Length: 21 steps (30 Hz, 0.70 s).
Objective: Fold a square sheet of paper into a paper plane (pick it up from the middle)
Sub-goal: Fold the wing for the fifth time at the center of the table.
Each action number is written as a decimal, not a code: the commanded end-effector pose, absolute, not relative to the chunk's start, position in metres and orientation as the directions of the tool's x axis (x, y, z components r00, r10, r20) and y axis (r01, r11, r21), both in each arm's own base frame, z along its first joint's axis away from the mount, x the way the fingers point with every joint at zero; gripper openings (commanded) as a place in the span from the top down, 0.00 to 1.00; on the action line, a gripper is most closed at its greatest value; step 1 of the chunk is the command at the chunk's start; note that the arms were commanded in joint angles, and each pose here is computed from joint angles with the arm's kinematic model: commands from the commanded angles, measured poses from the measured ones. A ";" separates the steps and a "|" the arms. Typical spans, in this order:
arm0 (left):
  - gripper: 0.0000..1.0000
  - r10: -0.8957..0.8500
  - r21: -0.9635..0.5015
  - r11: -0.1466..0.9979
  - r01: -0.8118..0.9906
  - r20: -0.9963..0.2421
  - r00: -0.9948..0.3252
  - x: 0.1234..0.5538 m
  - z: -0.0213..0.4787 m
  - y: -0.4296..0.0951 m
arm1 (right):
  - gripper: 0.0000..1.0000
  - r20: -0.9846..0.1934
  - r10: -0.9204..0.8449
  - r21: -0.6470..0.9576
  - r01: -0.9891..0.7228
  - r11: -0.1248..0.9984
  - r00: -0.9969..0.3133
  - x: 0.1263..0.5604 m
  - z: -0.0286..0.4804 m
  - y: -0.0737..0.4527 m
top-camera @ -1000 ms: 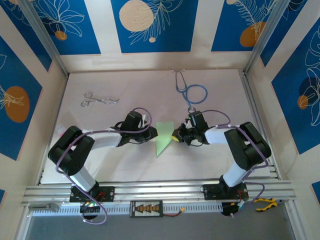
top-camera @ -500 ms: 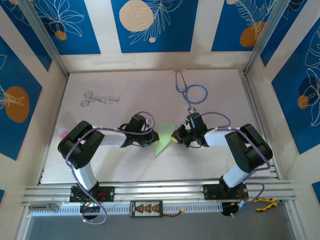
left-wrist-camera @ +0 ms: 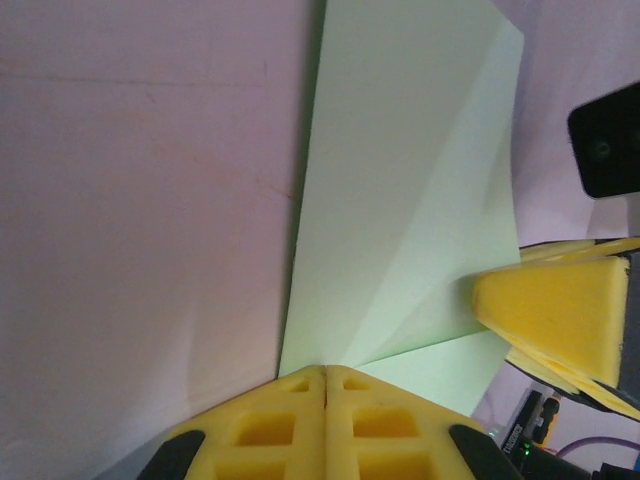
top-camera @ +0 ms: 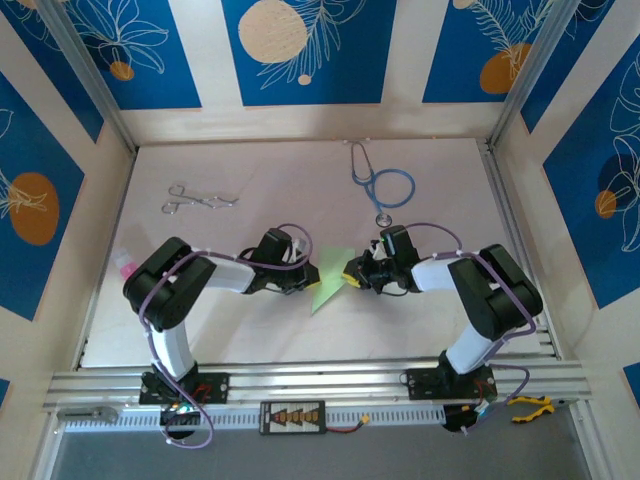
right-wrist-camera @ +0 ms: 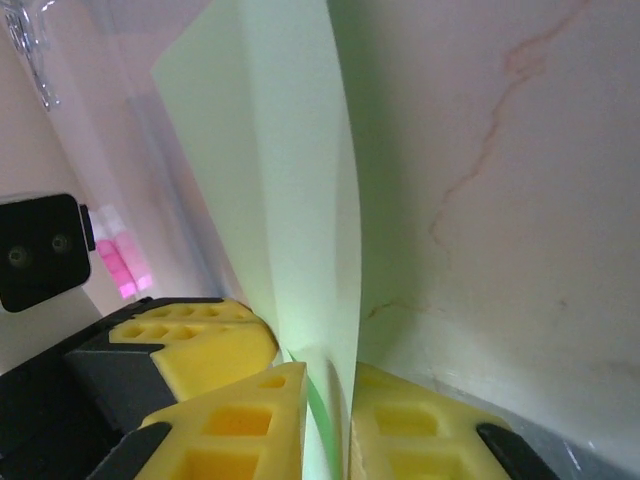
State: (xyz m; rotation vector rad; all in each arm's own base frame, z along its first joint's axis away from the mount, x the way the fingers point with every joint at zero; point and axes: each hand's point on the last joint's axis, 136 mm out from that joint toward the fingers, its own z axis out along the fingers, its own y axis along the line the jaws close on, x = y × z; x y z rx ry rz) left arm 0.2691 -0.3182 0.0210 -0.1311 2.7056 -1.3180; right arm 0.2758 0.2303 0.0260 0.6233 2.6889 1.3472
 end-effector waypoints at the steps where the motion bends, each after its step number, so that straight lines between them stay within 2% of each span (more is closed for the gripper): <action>1: 1.00 -0.099 -0.785 0.619 -0.043 -0.024 -0.995 0.253 -0.002 -0.323 | 0.81 0.090 0.303 0.825 0.241 0.511 -0.949 0.280 0.037 0.240; 14: 1.00 -0.097 -0.776 0.629 -0.031 -0.039 -0.995 0.256 0.003 -0.322 | 0.79 0.083 0.247 0.844 0.200 0.498 -0.965 0.291 0.037 0.238; 17: 0.99 -0.098 -0.782 0.622 -0.025 -0.047 -0.994 0.258 0.007 -0.324 | 0.82 0.088 0.235 0.843 0.198 0.499 -0.968 0.292 0.037 0.239; 21: 0.99 -0.095 -0.789 0.615 -0.008 -0.064 -0.993 0.260 0.016 -0.326 | 0.93 0.101 0.248 0.832 0.218 0.510 -0.964 0.292 0.033 0.237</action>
